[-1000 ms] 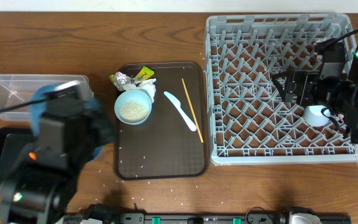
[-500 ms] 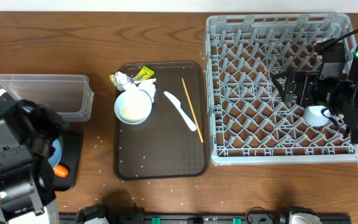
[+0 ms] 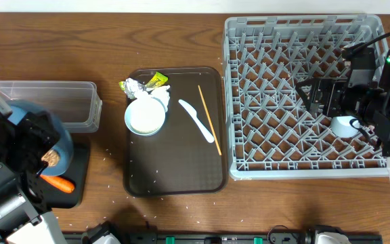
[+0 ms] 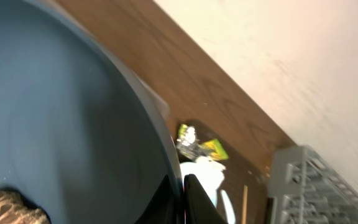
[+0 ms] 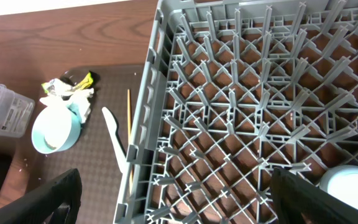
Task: Sort waste into correct bins and load items into the dishwasher rack
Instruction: 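Carry the blue plate left over the black tray, then tilt the blue plate to slide the cookie onto the black tray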
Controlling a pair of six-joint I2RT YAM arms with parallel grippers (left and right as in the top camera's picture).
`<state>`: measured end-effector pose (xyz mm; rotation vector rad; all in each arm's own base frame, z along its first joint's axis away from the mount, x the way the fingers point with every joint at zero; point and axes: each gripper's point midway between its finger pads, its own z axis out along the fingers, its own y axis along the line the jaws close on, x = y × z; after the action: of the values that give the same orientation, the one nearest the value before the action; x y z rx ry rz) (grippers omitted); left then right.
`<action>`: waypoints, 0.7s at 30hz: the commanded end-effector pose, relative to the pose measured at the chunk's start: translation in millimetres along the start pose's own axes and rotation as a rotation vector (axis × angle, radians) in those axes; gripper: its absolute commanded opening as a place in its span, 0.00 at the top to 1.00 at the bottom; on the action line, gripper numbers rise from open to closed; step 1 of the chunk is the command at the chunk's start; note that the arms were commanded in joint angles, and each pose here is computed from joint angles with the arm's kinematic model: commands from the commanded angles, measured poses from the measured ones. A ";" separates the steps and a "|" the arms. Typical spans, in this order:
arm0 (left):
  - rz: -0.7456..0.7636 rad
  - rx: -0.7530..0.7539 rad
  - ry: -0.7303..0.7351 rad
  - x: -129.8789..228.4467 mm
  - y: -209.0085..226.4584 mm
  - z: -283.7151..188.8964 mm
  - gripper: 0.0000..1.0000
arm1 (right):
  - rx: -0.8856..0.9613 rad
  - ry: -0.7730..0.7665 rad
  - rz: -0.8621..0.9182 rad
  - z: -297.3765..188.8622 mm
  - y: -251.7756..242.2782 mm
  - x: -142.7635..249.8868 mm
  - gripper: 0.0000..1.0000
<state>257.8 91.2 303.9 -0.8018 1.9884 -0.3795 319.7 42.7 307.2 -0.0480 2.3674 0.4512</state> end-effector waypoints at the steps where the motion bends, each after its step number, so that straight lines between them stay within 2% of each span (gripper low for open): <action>1: 0.033 0.125 0.040 4.2 -20.0 0.3 0.94 | -0.008 -0.005 -0.004 -0.7 4.0 -2.2 0.10; 6: 0.011 0.200 0.075 8.3 -27.1 -0.5 0.94 | -0.008 -0.005 -0.004 -0.7 4.0 -2.4 0.10; 11: 0.077 0.353 0.016 -8.1 -39.5 -11.7 0.94 | -0.007 0.006 0.000 -0.7 3.9 0.4 0.09; 17: 0.124 0.401 -0.040 -18.6 -24.8 -26.0 0.94 | -0.007 0.010 0.002 -0.7 3.8 1.3 0.09; 21: 0.092 0.431 -0.055 -21.3 -12.3 -30.8 0.94 | -0.007 0.010 0.002 -0.7 3.8 1.3 0.09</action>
<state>248.0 101.5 333.4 -0.5688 1.8355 -0.6373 317.5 42.9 305.1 -0.0448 2.3799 0.4539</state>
